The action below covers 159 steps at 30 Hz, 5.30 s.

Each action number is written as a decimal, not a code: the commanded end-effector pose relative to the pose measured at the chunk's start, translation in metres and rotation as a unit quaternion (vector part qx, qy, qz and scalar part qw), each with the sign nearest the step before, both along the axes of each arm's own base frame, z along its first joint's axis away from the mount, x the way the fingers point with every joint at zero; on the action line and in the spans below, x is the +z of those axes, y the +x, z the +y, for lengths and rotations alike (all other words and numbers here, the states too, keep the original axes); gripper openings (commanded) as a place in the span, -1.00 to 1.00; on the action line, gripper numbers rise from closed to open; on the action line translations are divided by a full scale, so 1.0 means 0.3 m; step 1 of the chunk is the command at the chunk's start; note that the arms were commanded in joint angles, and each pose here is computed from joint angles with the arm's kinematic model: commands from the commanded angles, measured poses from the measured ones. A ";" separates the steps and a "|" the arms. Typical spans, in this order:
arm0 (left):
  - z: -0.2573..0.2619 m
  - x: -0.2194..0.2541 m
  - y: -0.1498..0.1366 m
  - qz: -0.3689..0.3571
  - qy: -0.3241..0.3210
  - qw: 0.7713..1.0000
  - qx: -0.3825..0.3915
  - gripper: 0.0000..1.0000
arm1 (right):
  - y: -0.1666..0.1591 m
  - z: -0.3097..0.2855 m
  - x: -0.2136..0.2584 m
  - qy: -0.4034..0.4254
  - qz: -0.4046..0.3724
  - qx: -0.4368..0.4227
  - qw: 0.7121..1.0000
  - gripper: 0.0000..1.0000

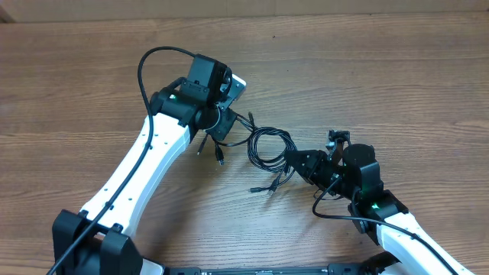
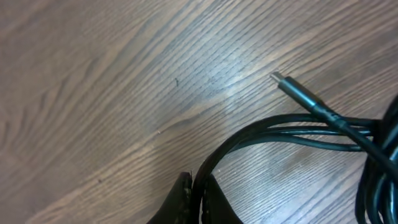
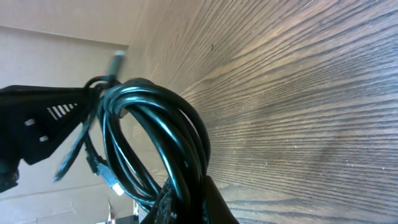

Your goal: Untangle cables

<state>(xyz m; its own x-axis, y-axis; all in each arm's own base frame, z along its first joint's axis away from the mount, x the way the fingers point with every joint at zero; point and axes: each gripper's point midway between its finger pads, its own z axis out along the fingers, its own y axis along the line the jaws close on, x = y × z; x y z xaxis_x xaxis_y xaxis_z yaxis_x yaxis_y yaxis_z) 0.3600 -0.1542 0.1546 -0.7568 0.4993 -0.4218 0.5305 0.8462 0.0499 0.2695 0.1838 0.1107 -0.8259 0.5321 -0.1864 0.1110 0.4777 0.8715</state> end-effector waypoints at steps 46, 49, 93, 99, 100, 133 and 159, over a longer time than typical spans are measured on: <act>-0.135 0.030 -0.056 0.061 -0.136 0.988 -0.046 0.99 | 0.038 0.006 0.063 -0.012 -0.079 0.019 0.997 -0.92; -0.140 0.026 -0.042 0.072 -0.153 0.986 -0.004 0.99 | 0.038 0.006 0.064 -0.007 -0.075 0.016 0.997 -0.92; -0.256 -0.218 -0.239 0.279 -0.237 0.897 0.248 0.64 | 0.012 0.035 0.083 0.014 -0.074 0.046 0.996 -0.92; -0.285 -0.236 -0.216 0.264 -0.259 0.894 0.251 0.42 | 0.008 0.038 0.084 0.025 -0.061 0.043 0.997 -0.92; -0.291 -0.239 -0.220 0.264 -0.260 0.895 0.249 0.41 | 0.007 0.039 0.085 0.026 -0.061 0.044 0.997 -0.92; -0.229 -0.285 -0.189 0.171 -0.181 0.962 0.112 -0.92 | -0.063 0.019 -0.014 -0.016 -0.021 0.087 0.996 -0.10; -0.255 -0.306 -0.192 0.136 -0.142 0.965 0.174 -0.91 | 0.046 0.031 0.084 0.163 0.113 -0.098 0.975 0.03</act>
<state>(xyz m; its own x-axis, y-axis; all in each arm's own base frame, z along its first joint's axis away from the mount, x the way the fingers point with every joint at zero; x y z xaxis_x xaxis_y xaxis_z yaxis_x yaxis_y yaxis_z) 0.3047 -0.2295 0.0667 -0.9572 0.1052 -0.2695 0.1933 0.9257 -0.3251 0.2631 0.2044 0.1443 -0.8113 0.5564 0.1793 0.3175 0.1618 0.9344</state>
